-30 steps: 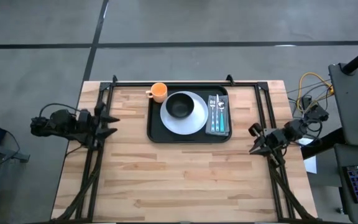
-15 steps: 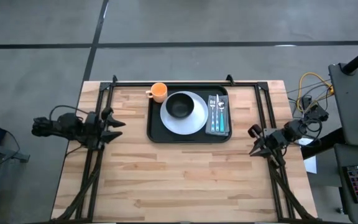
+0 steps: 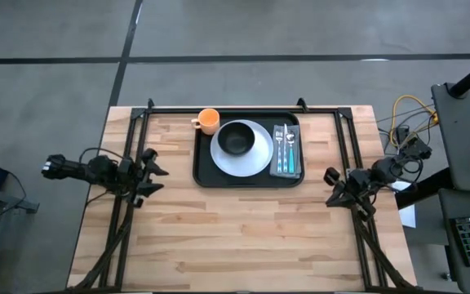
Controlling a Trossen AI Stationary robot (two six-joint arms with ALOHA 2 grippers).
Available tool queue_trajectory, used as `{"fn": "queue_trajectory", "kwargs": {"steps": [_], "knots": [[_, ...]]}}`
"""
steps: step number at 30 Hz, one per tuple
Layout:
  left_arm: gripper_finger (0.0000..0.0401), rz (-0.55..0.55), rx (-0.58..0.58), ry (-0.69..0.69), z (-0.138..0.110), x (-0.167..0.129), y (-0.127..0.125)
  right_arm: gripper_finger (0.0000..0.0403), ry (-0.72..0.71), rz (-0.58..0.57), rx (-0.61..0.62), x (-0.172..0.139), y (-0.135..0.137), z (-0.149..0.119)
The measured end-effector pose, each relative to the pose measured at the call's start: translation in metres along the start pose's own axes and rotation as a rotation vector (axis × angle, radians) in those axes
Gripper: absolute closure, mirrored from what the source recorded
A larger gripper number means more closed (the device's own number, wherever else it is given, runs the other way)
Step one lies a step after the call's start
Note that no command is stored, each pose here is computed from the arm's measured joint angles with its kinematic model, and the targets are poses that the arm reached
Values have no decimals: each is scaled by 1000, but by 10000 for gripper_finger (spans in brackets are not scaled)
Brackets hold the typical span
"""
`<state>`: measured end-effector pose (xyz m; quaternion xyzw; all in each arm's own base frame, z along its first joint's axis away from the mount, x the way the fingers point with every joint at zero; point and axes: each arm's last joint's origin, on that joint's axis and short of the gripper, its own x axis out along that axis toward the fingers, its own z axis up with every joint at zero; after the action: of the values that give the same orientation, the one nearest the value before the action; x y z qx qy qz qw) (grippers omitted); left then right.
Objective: Set up tray
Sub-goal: Return to Home Position
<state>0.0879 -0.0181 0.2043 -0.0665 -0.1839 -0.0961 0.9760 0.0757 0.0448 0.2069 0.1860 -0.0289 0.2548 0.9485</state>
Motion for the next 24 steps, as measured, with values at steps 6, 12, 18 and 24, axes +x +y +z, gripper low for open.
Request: {"fn": "queue_trajectory", "kwargs": {"steps": [6,12,18,24], "knots": [[234,-5,2,40,-6,0,0,381,71,-26,16,0,-2,-7],[234,-7,3,130,-15,-1,1,381,89,-29,-94,1,-3,-8],[234,-36,-25,248,-26,-3,1,381,101,-28,-181,1,-4,-11],[234,-50,-61,360,-36,-6,1,381,135,-37,-189,1,-5,-15]]}}
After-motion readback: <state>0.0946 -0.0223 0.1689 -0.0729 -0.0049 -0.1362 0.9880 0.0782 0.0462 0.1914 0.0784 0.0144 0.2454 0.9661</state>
